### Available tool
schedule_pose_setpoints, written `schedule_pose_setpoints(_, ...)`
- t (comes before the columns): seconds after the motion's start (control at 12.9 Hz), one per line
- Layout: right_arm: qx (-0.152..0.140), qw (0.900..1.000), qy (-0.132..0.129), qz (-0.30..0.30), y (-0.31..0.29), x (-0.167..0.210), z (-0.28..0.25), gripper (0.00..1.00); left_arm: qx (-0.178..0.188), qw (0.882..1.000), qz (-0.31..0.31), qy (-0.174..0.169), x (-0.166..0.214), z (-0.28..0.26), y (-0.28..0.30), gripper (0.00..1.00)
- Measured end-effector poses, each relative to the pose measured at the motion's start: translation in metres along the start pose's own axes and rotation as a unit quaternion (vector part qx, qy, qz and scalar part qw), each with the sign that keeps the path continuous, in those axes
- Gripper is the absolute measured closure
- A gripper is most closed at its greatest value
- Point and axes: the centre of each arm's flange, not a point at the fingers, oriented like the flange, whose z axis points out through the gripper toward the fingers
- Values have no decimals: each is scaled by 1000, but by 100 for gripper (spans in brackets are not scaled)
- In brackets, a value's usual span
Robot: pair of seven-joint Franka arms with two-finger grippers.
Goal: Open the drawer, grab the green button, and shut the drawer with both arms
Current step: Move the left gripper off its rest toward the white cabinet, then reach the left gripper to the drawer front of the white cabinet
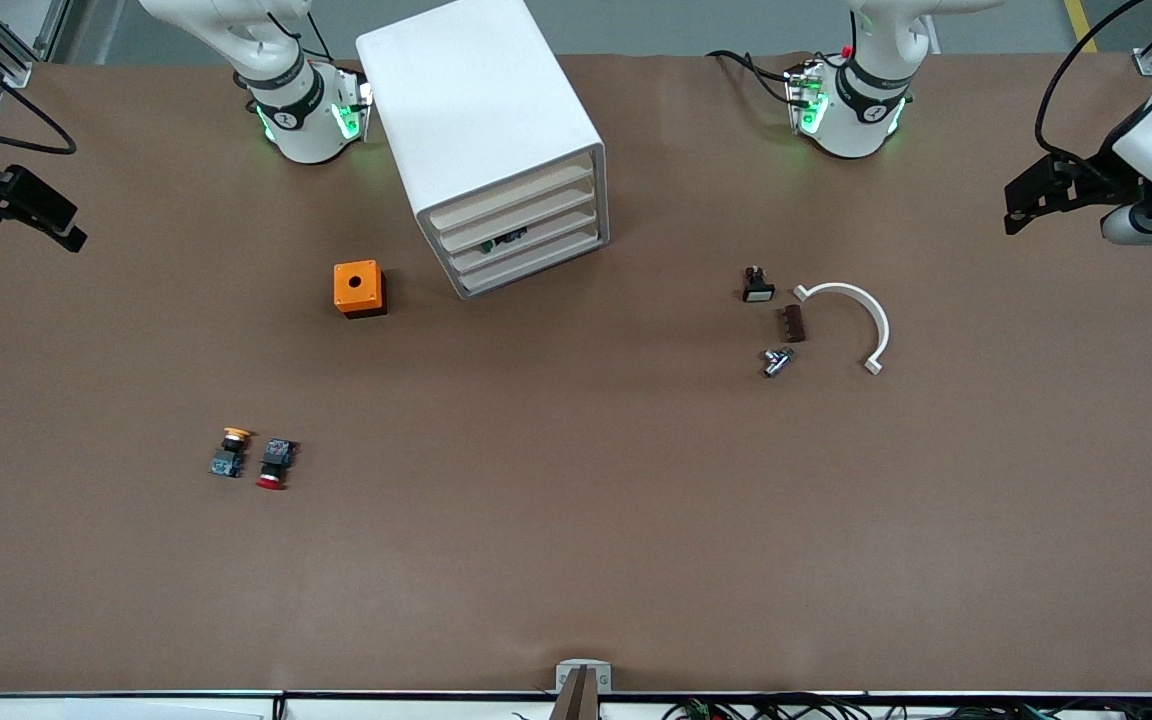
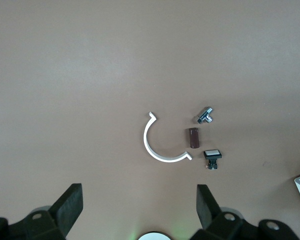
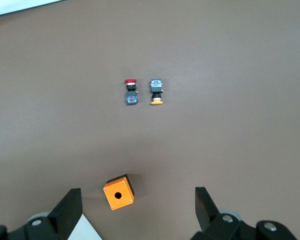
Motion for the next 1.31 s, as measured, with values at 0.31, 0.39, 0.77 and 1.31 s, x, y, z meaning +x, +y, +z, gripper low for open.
schedule_pose_setpoints(0.31,0,1000,0,1,2,0,0,0,0,1000,0,0,0,-1,0,0)
schedule_pose_setpoints(0.39,0,1000,0,2,2,0,0,0,0,1000,0,1,0,-1,0,0)
schedule_pose_setpoints(0.77,0,1000,1,3,3,1,-1,0,-2,1000,-2,-25,14,23,1,0)
schedule_pose_setpoints(1.31,0,1000,1,3,3,1,-1,0,14,979,-169,-109,56,126,106,0)
